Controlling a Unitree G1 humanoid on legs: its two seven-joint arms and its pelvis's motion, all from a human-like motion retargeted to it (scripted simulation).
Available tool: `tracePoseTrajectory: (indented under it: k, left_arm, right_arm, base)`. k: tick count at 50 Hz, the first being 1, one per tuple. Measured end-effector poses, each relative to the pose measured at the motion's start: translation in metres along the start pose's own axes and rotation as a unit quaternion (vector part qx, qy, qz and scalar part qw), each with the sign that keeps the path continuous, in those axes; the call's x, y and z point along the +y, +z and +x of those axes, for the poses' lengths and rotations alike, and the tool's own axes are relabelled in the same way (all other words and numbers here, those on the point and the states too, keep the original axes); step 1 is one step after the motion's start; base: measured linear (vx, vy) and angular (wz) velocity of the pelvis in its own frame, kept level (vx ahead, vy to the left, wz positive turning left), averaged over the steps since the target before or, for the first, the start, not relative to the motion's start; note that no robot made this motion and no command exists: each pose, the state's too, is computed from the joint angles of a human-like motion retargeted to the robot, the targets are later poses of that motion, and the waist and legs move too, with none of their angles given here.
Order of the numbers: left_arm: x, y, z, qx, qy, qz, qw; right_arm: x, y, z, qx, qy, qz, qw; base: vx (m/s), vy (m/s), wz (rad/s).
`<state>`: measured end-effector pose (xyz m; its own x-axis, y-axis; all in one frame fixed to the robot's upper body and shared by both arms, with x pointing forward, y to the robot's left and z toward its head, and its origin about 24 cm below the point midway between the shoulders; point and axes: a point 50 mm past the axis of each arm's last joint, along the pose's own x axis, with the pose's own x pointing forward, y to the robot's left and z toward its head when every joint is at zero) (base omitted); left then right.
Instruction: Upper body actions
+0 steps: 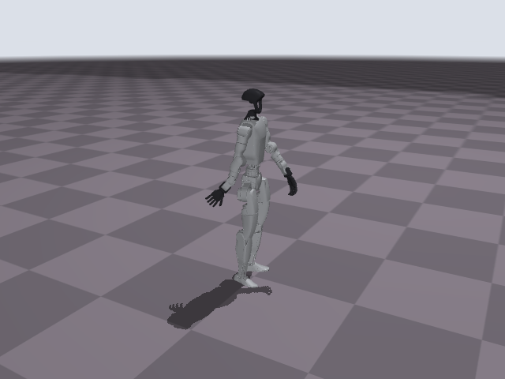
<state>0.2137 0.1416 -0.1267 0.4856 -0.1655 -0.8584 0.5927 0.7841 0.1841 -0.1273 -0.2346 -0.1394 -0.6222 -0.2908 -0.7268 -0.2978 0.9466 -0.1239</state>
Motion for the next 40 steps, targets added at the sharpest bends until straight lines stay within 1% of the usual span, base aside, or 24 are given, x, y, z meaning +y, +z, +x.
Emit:
tracePoseTrajectory:
  k: [3, 5, 7, 9, 11, 13, 15, 17, 20, 22, 25, 27, 30, 33, 35, 37, 40]
  left_arm:
    - [-0.031, -0.088, -0.014, 0.156, -0.056, -0.030, 0.986]
    - [-0.059, -0.152, -0.042, 0.287, -0.098, -0.073, 0.950]
    - [-0.094, -0.207, -0.085, 0.421, -0.146, -0.137, 0.885]
    - [-0.131, -0.247, -0.134, 0.522, -0.190, -0.216, 0.803]
    - [-0.167, -0.274, -0.183, 0.578, -0.221, -0.301, 0.726]
    - [-0.196, -0.289, -0.221, 0.601, -0.234, -0.365, 0.671]
    - [-0.216, -0.294, -0.244, 0.607, -0.233, -0.396, 0.649]
    - [-0.237, -0.296, -0.264, 0.616, -0.220, -0.415, 0.633]
    - [-0.252, -0.294, -0.276, 0.633, -0.207, -0.432, 0.608]
    - [-0.253, -0.291, -0.270, 0.629, -0.202, -0.442, 0.607]
    - [-0.236, -0.283, -0.236, 0.595, -0.190, -0.440, 0.645]
    - [-0.211, -0.275, -0.200, 0.562, -0.174, -0.409, 0.698]
    - [-0.161, -0.248, -0.140, 0.504, -0.143, -0.330, 0.785]
    - [-0.103, -0.195, -0.078, 0.407, -0.118, -0.242, 0.873]
    - [-0.067, -0.143, -0.042, 0.318, -0.102, -0.186, 0.924]
    - [-0.037, -0.086, -0.016, 0.218, -0.076, -0.135, 0.963]
    - [-0.002, 0.001, 0.002, 0.069, -0.022, -0.077, 0.994]
  right_arm:
    - [-0.018, 0.065, -0.033, -0.078, -0.084, -0.177, 0.977]
    - [-0.024, 0.118, -0.069, -0.151, -0.131, -0.284, 0.938]
    - [-0.015, 0.170, -0.115, -0.243, -0.146, -0.362, 0.888]
    - [0.004, 0.212, -0.166, -0.343, -0.138, -0.415, 0.832]
    - [0.027, 0.239, -0.218, -0.438, -0.113, -0.444, 0.774]
    - [0.050, 0.253, -0.266, -0.525, -0.079, -0.449, 0.719]
    - [0.064, 0.258, -0.298, -0.586, -0.051, -0.442, 0.677]
    - [0.078, 0.259, -0.335, -0.660, -0.023, -0.428, 0.617]
    - [0.087, 0.253, -0.359, -0.727, -0.013, -0.422, 0.542]
    - [0.086, 0.251, -0.353, -0.740, -0.026, -0.417, 0.528]
    - [0.074, 0.251, -0.314, -0.709, -0.065, -0.412, 0.569]
    - [0.059, 0.247, -0.267, -0.647, -0.092, -0.415, 0.633]
    - [0.029, 0.220, -0.179, -0.495, -0.119, -0.405, 0.760]
    - [-0.003, 0.156, -0.095, -0.286, -0.109, -0.344, 0.887]
    - [-0.019, 0.100, -0.053, -0.141, -0.072, -0.280, 0.947]
    - [-0.023, 0.047, -0.024, -0.035, -0.021, -0.204, 0.978]
    - [-0.010, -0.010, 0.003, 0.021, 0.026, -0.095, 0.995]
  base:
    - [-0.01, -0.01, -0.07]
    - [-0.03, -0.02, -0.32]
    - [-0.01, -0.03, -0.44]
    - [0.01, -0.04, -0.47]
    - [0.02, -0.04, -0.43]
    - [0.02, -0.03, -0.41]
    - [-0.01, 0.01, -0.37]
    - [-0.02, 0.03, -0.32]
    - [0.00, 0.00, 0.00]
    - [0.01, -0.01, 0.10]
    - [0.01, -0.01, 0.22]
    - [-0.01, 0.01, 0.20]
    - [-0.01, 0.01, 0.31]
    - [-0.03, 0.02, 0.48]
    - [-0.02, 0.01, 0.35]
    - [-0.01, 0.02, 0.21]
    - [-0.01, 0.02, 0.18]
